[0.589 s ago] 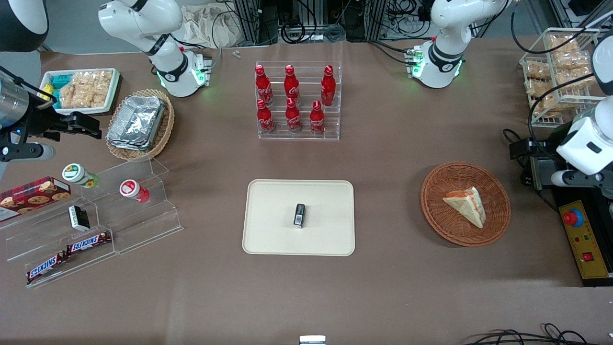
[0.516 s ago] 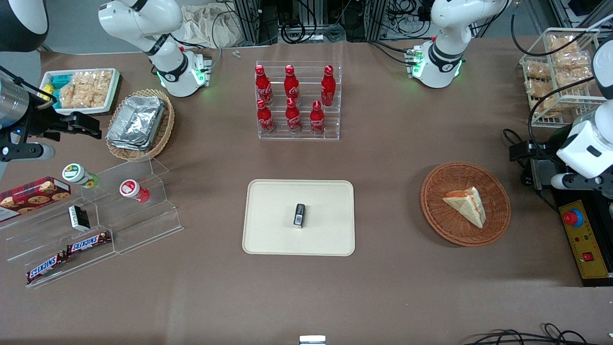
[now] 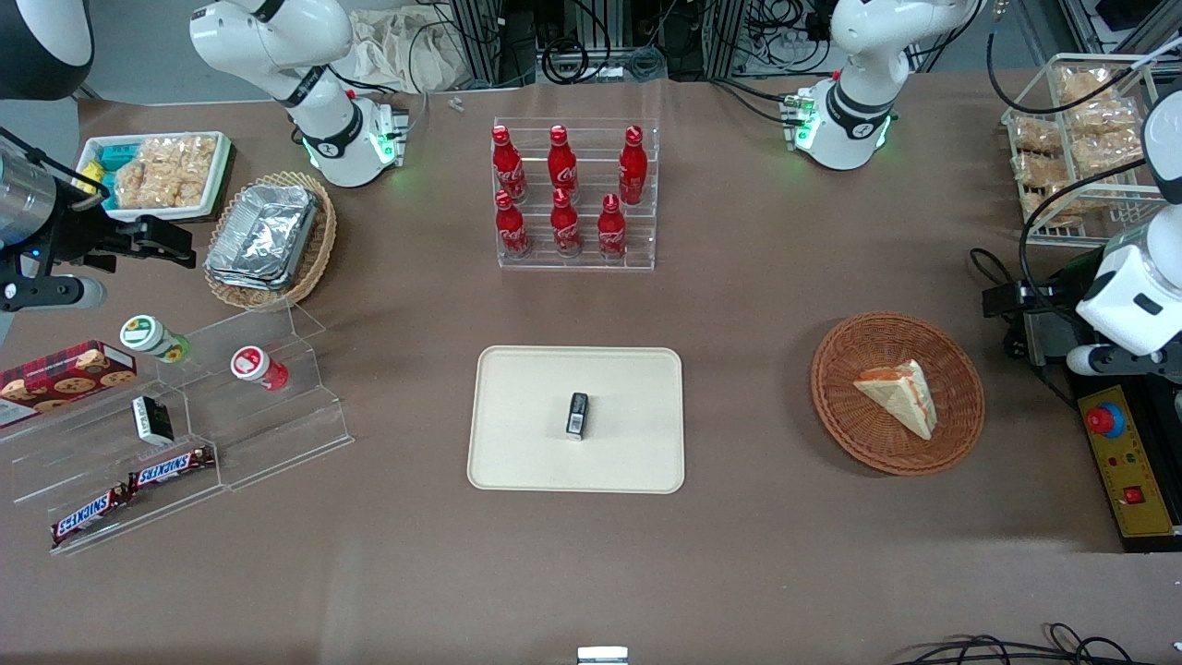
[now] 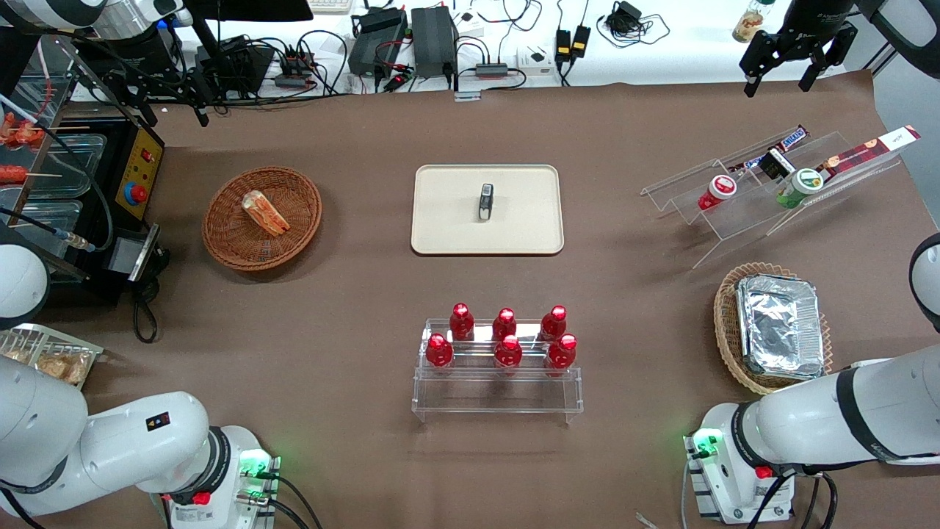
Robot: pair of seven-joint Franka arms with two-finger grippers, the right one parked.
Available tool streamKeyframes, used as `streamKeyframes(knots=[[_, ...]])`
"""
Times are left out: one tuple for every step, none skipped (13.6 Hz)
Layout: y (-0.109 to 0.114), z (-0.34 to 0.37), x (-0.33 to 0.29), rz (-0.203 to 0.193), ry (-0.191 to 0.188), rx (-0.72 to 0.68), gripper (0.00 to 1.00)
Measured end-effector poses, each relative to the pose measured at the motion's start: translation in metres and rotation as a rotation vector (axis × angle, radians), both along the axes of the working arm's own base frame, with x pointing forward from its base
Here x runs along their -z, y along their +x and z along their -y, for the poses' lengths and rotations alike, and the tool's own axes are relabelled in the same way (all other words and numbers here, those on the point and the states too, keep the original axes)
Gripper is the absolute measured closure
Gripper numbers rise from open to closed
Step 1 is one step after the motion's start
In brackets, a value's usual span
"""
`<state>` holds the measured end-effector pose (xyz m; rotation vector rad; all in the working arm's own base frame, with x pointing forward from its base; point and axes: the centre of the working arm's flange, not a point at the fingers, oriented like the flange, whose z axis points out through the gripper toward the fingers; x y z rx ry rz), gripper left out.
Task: Place sandwich from basket to tray
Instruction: 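Move the left gripper down over the wrapped sandwich in the wicker basket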
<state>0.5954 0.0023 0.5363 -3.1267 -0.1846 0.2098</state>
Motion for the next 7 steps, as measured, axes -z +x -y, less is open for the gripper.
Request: streamKeyframes(knots=[[0.002, -0.001, 0.009, -0.001, 0.008, -0.071, 0.0], [0.005, -0.001, 0.021, 0.015, 0.014, -0.133, 0.0], [0.007, 0.0, 0.036, 0.035, 0.02, -0.194, 0.0], [0.008, 0.001, 0.053, 0.048, 0.025, -0.262, 0.0], [0.007, 0.002, 0.069, 0.054, 0.032, -0.325, 0.0], [0.005, 0.001, 0.084, 0.059, 0.042, -0.373, 0.0], [0.004, -0.001, 0.098, 0.071, 0.053, -0.418, 0.0]])
